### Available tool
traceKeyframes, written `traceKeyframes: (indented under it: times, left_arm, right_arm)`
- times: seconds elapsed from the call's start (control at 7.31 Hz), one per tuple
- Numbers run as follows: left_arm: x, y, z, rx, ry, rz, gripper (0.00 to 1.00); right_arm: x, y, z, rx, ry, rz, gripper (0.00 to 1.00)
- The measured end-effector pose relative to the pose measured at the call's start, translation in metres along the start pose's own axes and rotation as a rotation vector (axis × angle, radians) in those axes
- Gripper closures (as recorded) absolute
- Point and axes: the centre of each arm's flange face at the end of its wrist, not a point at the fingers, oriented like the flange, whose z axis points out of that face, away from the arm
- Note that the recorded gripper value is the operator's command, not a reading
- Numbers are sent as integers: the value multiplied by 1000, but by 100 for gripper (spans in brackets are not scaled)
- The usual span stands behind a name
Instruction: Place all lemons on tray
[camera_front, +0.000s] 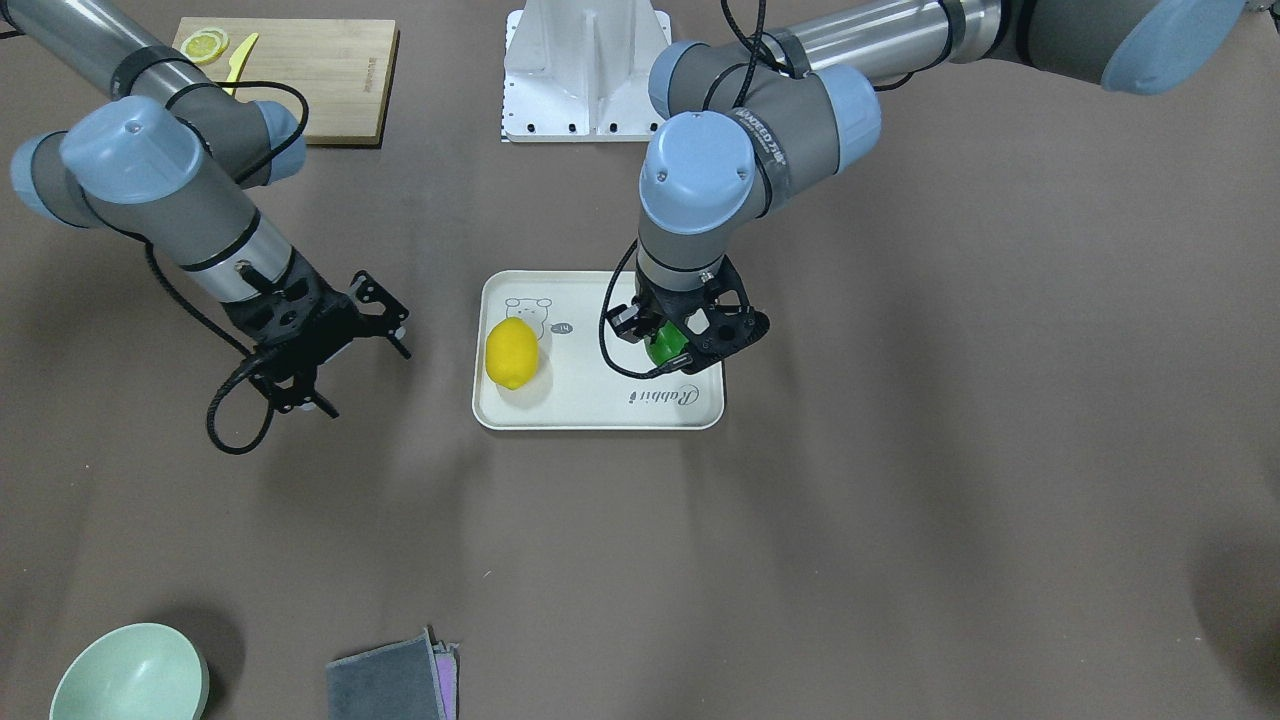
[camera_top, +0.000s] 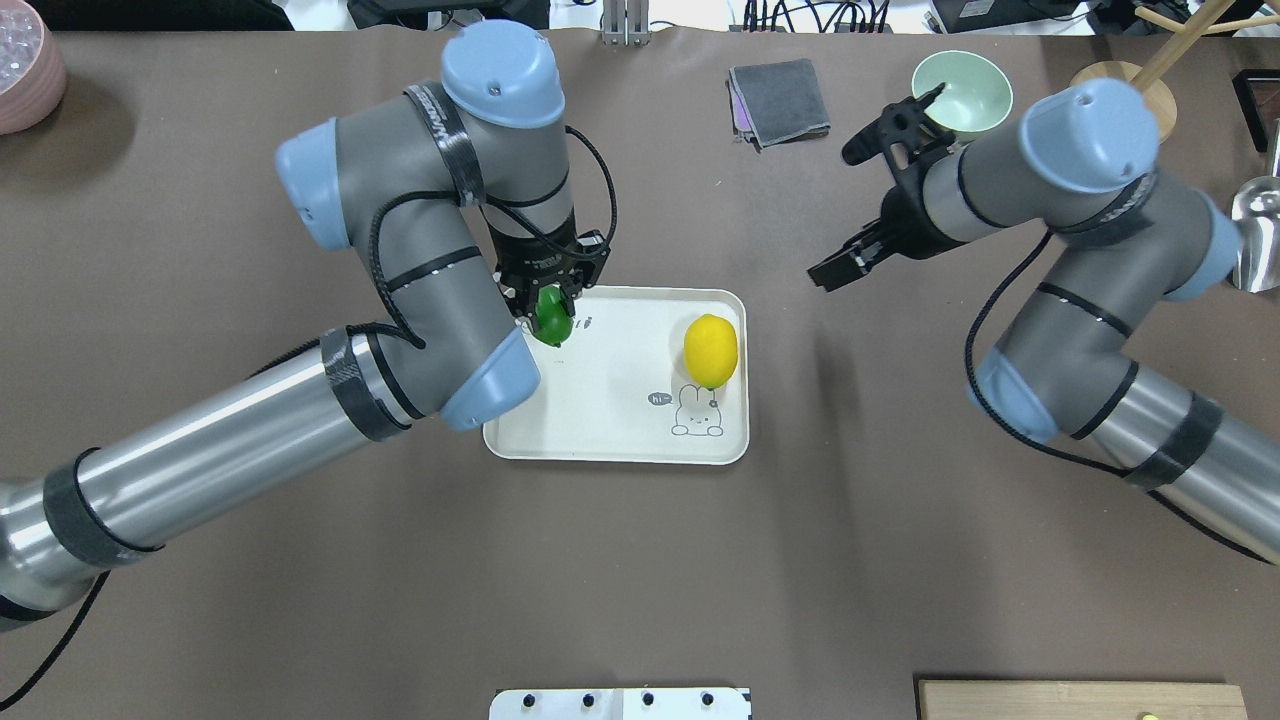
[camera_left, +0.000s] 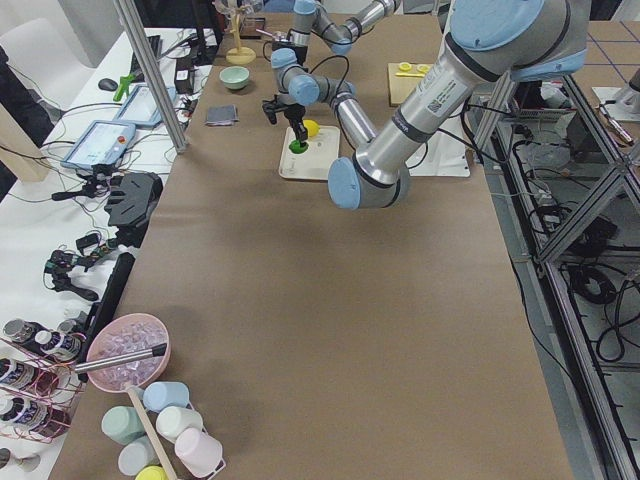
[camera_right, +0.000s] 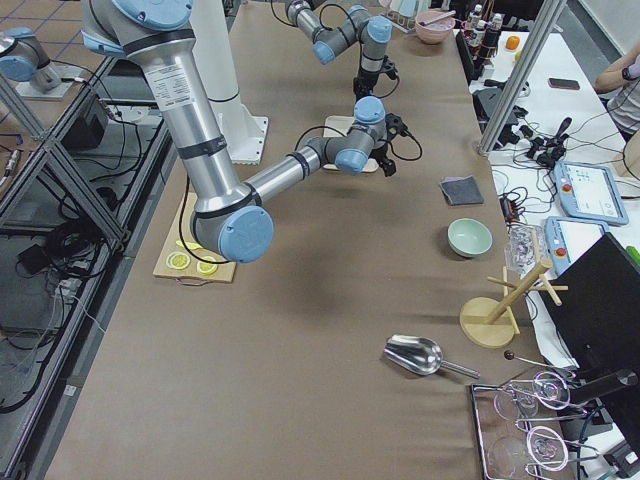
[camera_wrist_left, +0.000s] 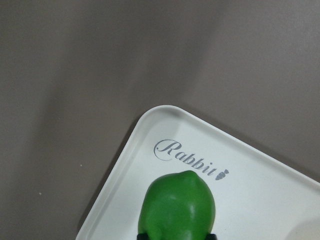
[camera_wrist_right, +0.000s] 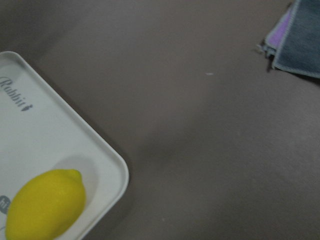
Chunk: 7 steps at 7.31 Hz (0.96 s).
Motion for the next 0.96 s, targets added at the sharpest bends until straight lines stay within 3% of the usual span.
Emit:
traceKeyframes:
  times: [0.14, 0.41, 0.55, 0.68, 0.96]
  left_arm:
    - [7, 15, 8, -2, 2, -17, 100]
    - [17, 45, 22, -2, 12, -38, 82]
    - [21, 58, 29, 5, 13, -38, 51]
    - [22, 65, 33, 10, 12, -39, 2]
    - [22, 70, 39, 10, 6, -38, 2]
  right_arm:
    - [20, 7, -15, -54, 39, 62, 1]
    - [35, 25, -46, -159, 109, 166, 1]
    - [49, 49, -57, -202, 133, 208, 1]
    - [67, 76, -66, -239, 142, 248, 1]
    - [112, 118, -81, -306, 170, 360, 1]
